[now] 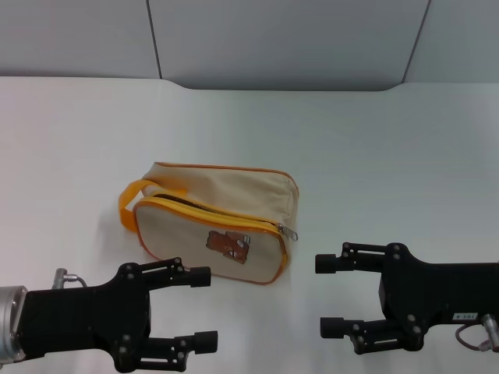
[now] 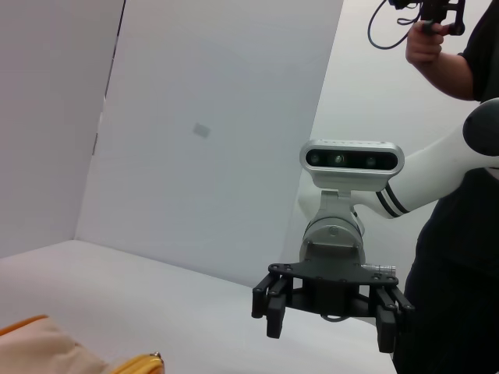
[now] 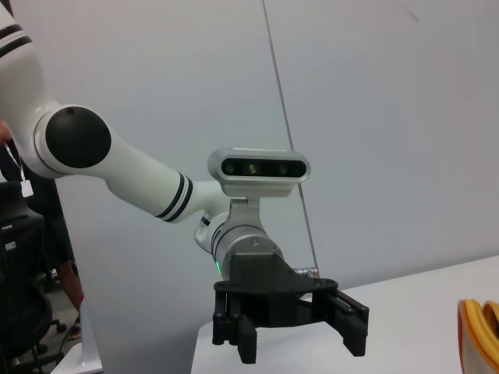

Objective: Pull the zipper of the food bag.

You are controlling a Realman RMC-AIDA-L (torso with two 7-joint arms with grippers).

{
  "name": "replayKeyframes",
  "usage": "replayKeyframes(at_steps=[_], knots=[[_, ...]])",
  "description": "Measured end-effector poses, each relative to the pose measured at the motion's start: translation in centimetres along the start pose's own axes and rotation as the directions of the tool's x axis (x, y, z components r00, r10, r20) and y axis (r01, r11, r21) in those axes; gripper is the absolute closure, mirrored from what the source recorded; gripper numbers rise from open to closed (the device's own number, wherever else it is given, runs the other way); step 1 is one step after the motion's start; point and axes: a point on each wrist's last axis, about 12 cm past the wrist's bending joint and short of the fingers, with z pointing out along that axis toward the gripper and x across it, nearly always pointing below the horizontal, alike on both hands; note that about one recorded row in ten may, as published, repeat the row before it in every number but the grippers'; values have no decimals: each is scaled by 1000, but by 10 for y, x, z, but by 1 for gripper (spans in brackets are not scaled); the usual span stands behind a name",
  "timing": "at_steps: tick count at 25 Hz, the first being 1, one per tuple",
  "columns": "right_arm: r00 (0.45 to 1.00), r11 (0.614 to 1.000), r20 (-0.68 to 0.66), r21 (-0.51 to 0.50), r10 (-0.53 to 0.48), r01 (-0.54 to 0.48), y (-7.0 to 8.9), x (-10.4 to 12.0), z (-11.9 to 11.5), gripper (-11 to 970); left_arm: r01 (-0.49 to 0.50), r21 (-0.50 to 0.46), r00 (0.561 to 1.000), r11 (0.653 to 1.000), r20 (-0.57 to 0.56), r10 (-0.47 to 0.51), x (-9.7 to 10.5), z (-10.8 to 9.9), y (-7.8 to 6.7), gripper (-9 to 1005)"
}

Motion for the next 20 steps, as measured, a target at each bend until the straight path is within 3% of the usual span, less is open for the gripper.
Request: replayKeyframes(at_steps=[20], knots=[[1000, 1000, 0, -2, -1, 1, 0, 0, 1, 183, 12, -4, 1000, 1000, 1, -12, 1, -1, 0, 172]])
